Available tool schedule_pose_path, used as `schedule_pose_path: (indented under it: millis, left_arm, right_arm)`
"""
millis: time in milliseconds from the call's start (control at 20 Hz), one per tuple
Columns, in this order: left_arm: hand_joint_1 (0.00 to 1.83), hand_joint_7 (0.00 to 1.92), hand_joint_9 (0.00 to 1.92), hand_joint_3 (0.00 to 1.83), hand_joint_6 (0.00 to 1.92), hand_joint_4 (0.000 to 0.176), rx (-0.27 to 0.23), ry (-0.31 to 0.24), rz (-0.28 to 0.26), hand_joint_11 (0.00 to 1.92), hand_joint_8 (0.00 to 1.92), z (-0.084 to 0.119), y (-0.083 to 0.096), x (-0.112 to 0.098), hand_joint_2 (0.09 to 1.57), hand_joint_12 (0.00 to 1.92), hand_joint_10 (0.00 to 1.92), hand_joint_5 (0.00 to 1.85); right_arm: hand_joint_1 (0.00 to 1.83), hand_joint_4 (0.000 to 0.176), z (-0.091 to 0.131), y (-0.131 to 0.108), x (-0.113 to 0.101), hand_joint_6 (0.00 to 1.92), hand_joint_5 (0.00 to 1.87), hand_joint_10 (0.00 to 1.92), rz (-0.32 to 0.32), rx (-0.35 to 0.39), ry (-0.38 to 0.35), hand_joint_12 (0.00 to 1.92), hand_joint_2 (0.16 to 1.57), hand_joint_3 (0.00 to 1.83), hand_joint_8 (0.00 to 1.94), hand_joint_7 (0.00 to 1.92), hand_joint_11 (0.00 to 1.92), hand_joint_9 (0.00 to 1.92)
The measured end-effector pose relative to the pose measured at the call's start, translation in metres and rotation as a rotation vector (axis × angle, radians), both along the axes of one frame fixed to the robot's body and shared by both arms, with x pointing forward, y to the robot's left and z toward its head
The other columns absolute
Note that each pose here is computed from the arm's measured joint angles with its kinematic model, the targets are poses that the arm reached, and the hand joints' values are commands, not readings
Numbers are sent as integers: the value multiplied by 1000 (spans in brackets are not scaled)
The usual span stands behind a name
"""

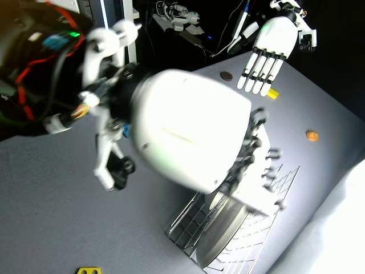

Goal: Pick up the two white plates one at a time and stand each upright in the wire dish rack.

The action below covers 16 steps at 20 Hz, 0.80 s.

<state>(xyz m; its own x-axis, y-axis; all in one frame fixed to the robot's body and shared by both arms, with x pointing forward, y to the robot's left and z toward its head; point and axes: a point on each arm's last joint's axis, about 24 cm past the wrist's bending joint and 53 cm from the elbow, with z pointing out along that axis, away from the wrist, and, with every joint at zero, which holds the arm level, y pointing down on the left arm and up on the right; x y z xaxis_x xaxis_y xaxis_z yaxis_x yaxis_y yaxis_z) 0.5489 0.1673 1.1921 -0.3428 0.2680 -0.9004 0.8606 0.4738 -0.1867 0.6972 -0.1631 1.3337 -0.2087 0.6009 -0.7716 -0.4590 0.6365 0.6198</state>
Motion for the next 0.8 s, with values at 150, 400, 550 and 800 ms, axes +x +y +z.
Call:
schedule_pose_path:
  millis: [150,400,550,800]
  left_arm:
    - [0,651,618,0,34,0,-3,3,-9,57,65,3,-1,-2,1109,995,56,467]
    - [125,533,443,0,1391,0,-2,43,-5,306,1652,-1,-1,-5,1154,1887,1837,439]
    - [280,935,909,7,1912,0,-15,49,-5,947,1919,2,-2,-5,1255,1921,1920,788]
    - [1048,1651,1739,3,1921,0,-16,56,12,1773,1921,2,1,-1,1218,1921,1921,1459]
  right_arm:
    - [939,0,2,-1,-2,62,1009,57,-3,-10,-14,1031,1004,0,46,1075,492,1007]
    - [965,0,-1,3,-14,1835,587,1476,-13,-104,-87,1593,974,1,1614,778,650,787]
    - [1006,0,9,5,-22,1920,884,1917,-20,-114,-145,1918,976,0,1938,945,1022,993]
    - [1131,0,7,4,-21,1283,1004,1921,-20,-122,-135,1921,1129,3,1941,1534,1821,1645]
